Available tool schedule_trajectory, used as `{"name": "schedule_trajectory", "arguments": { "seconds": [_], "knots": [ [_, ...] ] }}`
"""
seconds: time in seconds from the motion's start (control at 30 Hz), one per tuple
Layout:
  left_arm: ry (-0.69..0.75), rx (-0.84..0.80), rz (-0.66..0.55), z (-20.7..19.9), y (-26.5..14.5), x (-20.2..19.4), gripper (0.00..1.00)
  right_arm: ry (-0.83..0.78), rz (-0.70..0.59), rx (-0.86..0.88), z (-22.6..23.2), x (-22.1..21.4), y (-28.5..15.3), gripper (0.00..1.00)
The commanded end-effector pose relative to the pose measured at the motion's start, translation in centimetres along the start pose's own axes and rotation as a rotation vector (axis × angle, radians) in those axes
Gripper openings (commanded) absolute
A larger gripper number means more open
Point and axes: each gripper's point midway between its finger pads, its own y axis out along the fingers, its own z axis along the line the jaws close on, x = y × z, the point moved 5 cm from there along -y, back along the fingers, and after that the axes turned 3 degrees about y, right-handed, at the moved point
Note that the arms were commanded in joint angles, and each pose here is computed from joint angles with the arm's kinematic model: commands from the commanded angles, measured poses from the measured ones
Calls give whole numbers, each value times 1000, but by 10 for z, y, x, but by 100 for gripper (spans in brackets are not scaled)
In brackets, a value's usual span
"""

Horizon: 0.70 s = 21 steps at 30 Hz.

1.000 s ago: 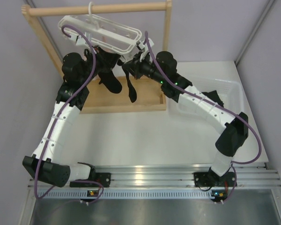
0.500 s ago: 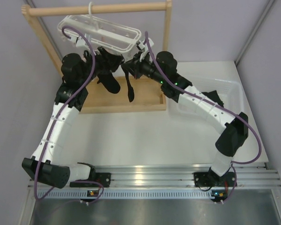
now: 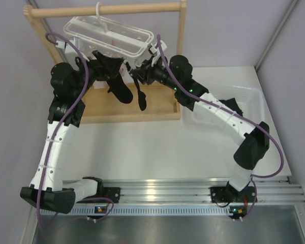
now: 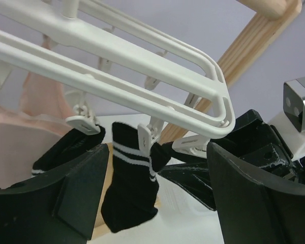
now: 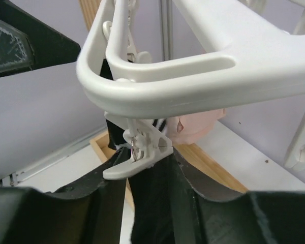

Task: Clip the socks to the hanger
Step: Clamp the sock onto the hanger.

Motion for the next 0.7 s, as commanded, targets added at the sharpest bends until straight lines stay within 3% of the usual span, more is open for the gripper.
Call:
{"name": "schedule_trajectory", "arguments": {
  "seconds": [0.0, 0.13, 0.37, 0.67],
  "knots": [
    [-21, -4, -29, -1, -14, 9, 82, -50, -66, 18, 10, 25, -15, 39],
    [-11, -20, -34, 1, -22, 11, 80, -77, -36, -6, 2, 19, -32, 42],
    [127, -248, 22, -23, -37, -2, 78, -159, 28, 38, -3, -2, -69, 45],
    [290, -398, 44, -30, -39, -12, 62, -224, 31, 147, -11, -5, -96, 45]
  ]
}}
